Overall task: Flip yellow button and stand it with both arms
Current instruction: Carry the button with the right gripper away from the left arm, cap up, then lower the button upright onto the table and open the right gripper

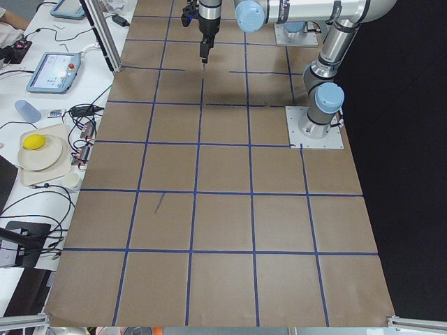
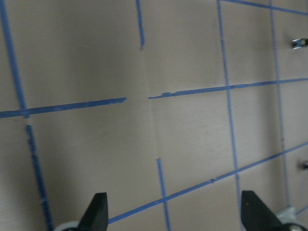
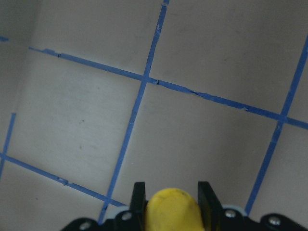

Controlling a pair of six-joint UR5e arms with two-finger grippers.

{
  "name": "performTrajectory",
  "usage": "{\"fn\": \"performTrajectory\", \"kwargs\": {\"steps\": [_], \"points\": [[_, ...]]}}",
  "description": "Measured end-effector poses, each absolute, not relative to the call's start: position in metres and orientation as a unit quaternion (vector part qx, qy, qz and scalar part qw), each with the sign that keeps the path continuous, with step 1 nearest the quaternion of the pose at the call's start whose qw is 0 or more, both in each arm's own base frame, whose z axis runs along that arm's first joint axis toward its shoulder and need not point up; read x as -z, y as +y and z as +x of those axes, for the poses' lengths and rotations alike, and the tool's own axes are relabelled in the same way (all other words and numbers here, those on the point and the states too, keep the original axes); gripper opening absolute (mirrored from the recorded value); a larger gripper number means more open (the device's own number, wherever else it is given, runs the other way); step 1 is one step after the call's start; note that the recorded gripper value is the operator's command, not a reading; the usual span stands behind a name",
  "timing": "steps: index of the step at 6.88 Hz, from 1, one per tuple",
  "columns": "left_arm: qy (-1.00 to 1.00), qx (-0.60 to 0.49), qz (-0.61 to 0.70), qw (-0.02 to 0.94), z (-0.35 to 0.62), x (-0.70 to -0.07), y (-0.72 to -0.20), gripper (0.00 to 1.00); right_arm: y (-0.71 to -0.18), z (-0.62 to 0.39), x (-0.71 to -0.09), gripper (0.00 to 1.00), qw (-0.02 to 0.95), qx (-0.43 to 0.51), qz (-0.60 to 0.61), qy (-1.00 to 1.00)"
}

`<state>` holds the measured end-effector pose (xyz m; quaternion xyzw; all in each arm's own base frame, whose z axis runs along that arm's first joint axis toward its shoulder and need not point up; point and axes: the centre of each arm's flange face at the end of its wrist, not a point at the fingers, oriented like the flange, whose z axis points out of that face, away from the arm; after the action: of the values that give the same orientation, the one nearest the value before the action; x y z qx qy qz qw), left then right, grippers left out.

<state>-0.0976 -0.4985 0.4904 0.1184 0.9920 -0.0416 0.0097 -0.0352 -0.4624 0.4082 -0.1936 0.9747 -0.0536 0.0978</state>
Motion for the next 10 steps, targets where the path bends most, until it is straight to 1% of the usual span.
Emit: {"fn": "performTrajectory", "kwargs": {"steps": [2,4,5,7,10], "points": [[0.995,0.024,0.095,0.031,-0.105,-0.508,-0.493,0.99,-0.456,-0.082,-0.387,0.28,0.066,0.092,-0.329,0.937],[0.999,0.031,0.019,0.029,-0.110,-0.532,-0.495,0.99,-0.443,-0.135,-0.361,0.29,0.033,0.135,-0.447,0.884],[0.999,0.034,-0.009,0.029,-0.110,-0.536,-0.494,1.00,-0.438,-0.161,-0.345,0.28,0.033,0.153,-0.492,0.856],[0.999,0.036,-0.025,0.021,-0.109,-0.540,-0.492,1.00,-0.436,-0.218,-0.302,0.28,0.040,0.208,-0.563,0.799],[0.999,0.023,-0.027,0.010,-0.109,-0.553,-0.478,1.00,-0.422,-0.275,-0.261,0.29,0.039,0.258,-0.606,0.751]]}}
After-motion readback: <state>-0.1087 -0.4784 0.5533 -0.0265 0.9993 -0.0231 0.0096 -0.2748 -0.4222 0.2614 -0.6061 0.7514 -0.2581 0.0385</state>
